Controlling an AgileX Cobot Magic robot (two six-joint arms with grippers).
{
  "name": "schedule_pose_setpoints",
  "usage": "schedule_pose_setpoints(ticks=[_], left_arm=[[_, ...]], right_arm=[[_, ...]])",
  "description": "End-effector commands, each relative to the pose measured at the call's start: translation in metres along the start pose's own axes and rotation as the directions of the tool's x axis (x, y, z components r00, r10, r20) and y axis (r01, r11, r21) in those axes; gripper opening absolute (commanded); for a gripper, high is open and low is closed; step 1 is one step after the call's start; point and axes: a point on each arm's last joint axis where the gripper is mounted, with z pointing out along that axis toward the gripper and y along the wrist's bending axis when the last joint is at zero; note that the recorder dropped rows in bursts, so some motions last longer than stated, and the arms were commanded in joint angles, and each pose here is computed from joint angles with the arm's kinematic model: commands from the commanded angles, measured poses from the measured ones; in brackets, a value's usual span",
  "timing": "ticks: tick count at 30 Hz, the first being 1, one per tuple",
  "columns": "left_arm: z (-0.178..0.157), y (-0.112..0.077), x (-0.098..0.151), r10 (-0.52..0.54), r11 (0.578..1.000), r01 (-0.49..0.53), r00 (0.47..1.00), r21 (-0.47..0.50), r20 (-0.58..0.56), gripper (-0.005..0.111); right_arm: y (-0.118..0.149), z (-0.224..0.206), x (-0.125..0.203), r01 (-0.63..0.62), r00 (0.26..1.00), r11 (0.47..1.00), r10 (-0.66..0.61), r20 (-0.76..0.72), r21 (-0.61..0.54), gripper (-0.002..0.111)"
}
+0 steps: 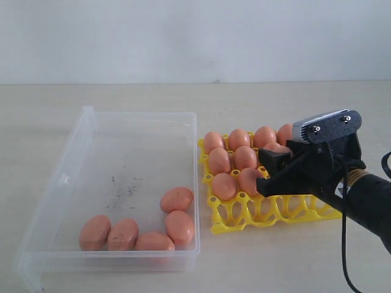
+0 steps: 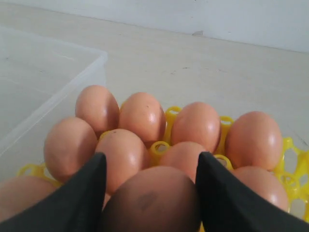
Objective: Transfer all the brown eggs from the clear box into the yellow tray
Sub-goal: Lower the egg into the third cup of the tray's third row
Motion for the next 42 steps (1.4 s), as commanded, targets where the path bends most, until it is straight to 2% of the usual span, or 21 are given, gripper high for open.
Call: schedule_pose_setpoints(ticks=[1, 12, 15, 25, 27, 29, 33, 35, 42], left_arm=[[0.0, 0.0, 0.0, 0.009, 1.0, -0.009, 1.0, 0.003, 0.0, 0.004], [0.0, 0.0, 0.0, 0.009, 1.0, -0.009, 1.0, 0.003, 0.0, 0.004], [0.0, 0.0, 0.0, 0.009, 1.0, -0.009, 1.0, 0.003, 0.0, 0.004], [0.0, 0.0, 0.0, 0.009, 1.0, -0.009, 1.0, 0.003, 0.0, 0.004], [0.0, 0.0, 0.0, 0.009, 1.0, -0.009, 1.0, 0.003, 0.0, 0.004], [0.0, 0.0, 0.0, 0.009, 1.0, -0.009, 1.0, 0.003, 0.0, 0.004], [0.0, 0.0, 0.0, 0.009, 1.0, -0.009, 1.0, 0.003, 0.0, 0.004], [0.0, 0.0, 0.0, 0.009, 1.0, -0.009, 1.0, 0.003, 0.0, 0.004], [0.0, 0.0, 0.0, 0.009, 1.0, -0.009, 1.0, 0.003, 0.0, 0.004]], right_arm=[[-0.004, 0.002, 0.006, 0.0, 1.0, 0.999, 0.001, -0.009, 0.035, 0.0], [-0.006, 0.004, 0.009, 0.032, 0.999, 0.998, -0.03, -0.039, 0.057, 0.0], [-0.007, 0.015, 0.016, 0.049, 0.992, 0.997, -0.043, -0.12, 0.054, 0.0], [-0.008, 0.022, 0.019, 0.019, 0.991, 0.998, -0.01, -0.133, 0.062, 0.0], [-0.007, 0.022, 0.021, 0.027, 0.988, 0.998, -0.018, -0.152, 0.052, 0.006], [-0.007, 0.021, 0.022, 0.027, 0.986, 0.998, -0.018, -0.163, 0.052, 0.017], [-0.007, 0.021, 0.023, 0.016, 0.986, 0.998, -0.007, -0.169, 0.053, 0.051], [-0.007, 0.021, 0.021, -0.01, 0.986, 0.998, 0.02, -0.164, 0.058, 0.061], [-0.006, 0.009, -0.007, -0.02, 0.994, 0.998, 0.026, -0.109, 0.057, 0.06]])
